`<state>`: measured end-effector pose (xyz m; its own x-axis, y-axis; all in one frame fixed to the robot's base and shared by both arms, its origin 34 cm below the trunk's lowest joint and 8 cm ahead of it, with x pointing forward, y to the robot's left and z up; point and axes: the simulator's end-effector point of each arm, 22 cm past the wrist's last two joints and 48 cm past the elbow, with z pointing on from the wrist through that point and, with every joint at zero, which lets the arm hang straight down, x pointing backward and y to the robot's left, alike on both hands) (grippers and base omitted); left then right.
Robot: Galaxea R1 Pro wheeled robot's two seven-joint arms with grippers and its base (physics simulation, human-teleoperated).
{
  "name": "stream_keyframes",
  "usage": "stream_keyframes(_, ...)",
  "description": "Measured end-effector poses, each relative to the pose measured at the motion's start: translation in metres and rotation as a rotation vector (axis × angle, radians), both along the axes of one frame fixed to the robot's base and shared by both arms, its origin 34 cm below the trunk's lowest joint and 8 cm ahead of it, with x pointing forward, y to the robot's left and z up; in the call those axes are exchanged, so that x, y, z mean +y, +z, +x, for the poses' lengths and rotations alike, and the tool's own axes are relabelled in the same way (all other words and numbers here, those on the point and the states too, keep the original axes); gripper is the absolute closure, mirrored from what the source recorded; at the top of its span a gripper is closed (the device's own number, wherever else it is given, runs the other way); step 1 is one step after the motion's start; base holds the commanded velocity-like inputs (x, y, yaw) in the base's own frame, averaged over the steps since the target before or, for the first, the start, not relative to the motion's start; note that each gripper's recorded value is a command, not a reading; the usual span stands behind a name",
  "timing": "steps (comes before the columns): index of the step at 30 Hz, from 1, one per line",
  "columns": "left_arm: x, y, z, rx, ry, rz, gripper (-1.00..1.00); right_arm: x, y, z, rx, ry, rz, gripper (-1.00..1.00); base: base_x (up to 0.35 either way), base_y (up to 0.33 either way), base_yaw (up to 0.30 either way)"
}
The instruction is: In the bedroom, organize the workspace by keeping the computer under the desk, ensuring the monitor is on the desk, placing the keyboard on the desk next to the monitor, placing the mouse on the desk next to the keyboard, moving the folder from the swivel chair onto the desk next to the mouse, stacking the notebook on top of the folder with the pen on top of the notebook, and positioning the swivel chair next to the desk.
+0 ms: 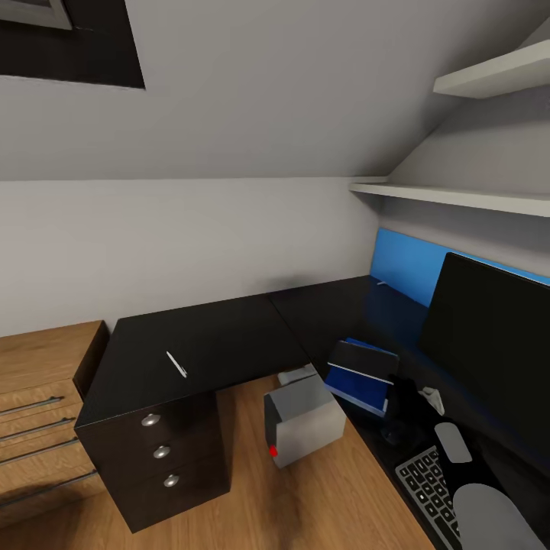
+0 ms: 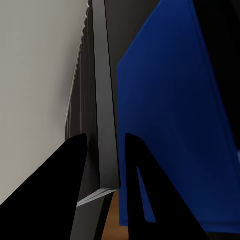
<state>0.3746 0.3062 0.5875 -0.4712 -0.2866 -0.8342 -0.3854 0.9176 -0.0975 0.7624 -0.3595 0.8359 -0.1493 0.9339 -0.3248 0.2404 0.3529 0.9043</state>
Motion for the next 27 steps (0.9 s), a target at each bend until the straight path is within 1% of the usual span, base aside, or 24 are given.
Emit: stream_keyframes(27, 0.0005, -0.0001, -0.0002, 0.0, 0.002, 0.0, -1.0, -0.0004, 0.0, 0.0, 0.0, -0.002, -0.001, 1.0, 0.0, 0.0, 0.0)
